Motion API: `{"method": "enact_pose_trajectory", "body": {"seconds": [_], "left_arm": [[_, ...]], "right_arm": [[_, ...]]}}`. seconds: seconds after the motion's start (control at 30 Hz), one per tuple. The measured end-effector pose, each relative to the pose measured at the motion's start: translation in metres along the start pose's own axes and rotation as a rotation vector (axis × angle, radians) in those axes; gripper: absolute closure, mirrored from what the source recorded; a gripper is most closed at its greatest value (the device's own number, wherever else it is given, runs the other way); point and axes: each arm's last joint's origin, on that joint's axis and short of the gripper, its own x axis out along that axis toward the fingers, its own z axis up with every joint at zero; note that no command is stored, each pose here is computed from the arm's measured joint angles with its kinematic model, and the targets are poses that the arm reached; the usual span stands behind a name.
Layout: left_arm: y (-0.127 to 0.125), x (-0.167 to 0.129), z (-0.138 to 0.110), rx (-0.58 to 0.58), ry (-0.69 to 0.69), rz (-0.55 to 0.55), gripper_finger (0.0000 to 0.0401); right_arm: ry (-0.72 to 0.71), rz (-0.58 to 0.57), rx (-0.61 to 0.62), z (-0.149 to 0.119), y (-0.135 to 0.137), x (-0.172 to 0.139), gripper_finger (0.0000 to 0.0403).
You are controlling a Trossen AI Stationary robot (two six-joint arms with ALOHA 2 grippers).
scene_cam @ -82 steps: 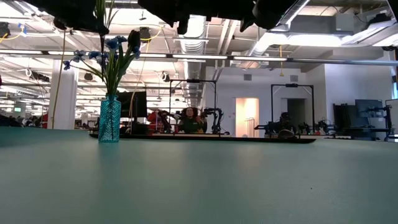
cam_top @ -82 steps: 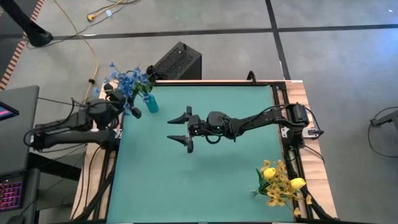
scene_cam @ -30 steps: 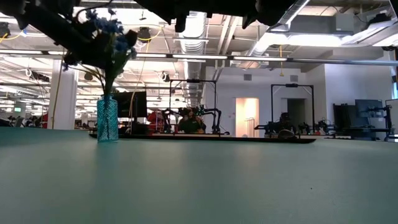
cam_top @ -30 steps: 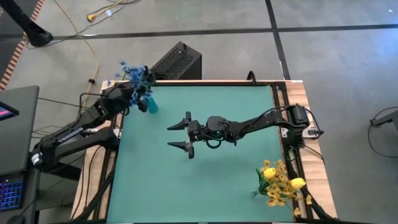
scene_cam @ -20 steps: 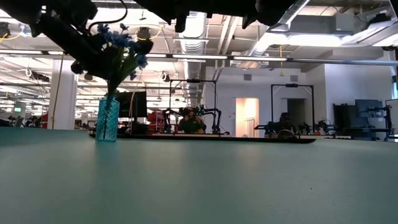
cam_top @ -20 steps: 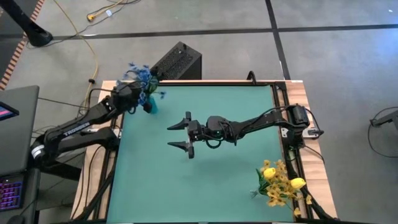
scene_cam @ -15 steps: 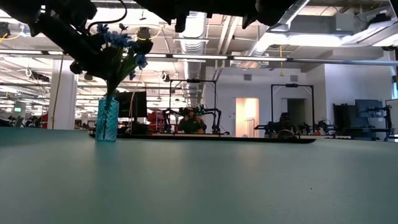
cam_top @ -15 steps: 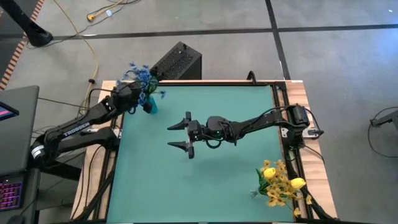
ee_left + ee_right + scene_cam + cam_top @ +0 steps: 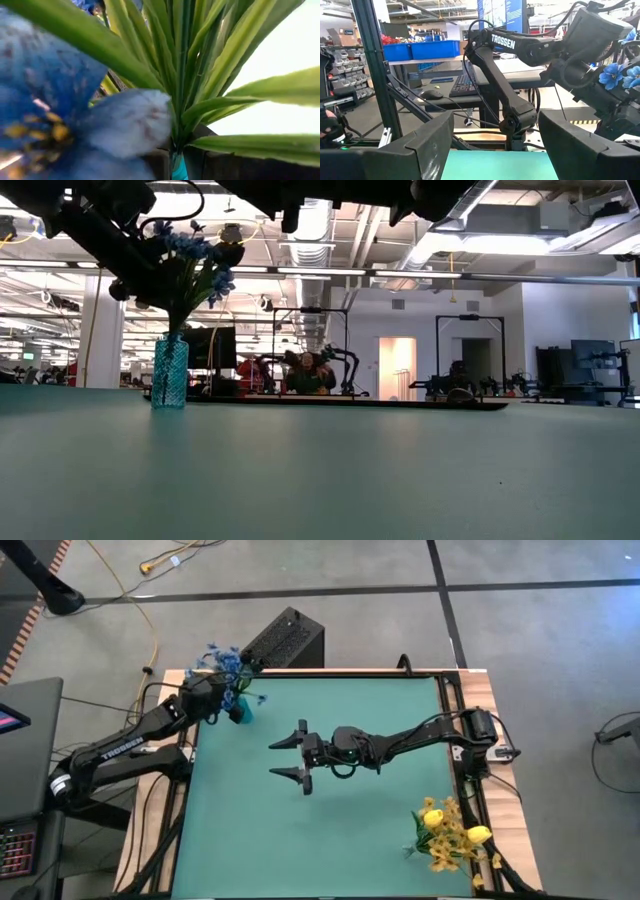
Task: Sort flowers into vase by color
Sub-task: Put the blue flower into the blue vase
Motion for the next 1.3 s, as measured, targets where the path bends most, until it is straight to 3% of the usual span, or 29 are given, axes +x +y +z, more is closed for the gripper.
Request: {"method": "enact_pose_trajectory", "body": {"seconds": [0.17,0.6,0.93,1.3], "left_arm": [[0.000,0.000,0.000,-0.014,0.003,0.002,0.0375],[0.001,-0.002,-0.005,0.007,0.054,-0.002,0.0261],[0.002,-0.018,0.006,0.066,0.148,-0.052,0.0247],[0.002,-0.037,0.034,0.074,0.101,-0.152,0.0247]], "right_arm": [[0.000,0.000,0.002,0.000,0.000,0.000,0.0085],[0.000,0.000,0.002,0.000,0.000,0.000,0.0085],[-0.001,0.000,0.002,0.000,0.000,0.000,0.0085],[-0.001,0.000,0.002,0.000,0.000,0.000,0.0085]]}}
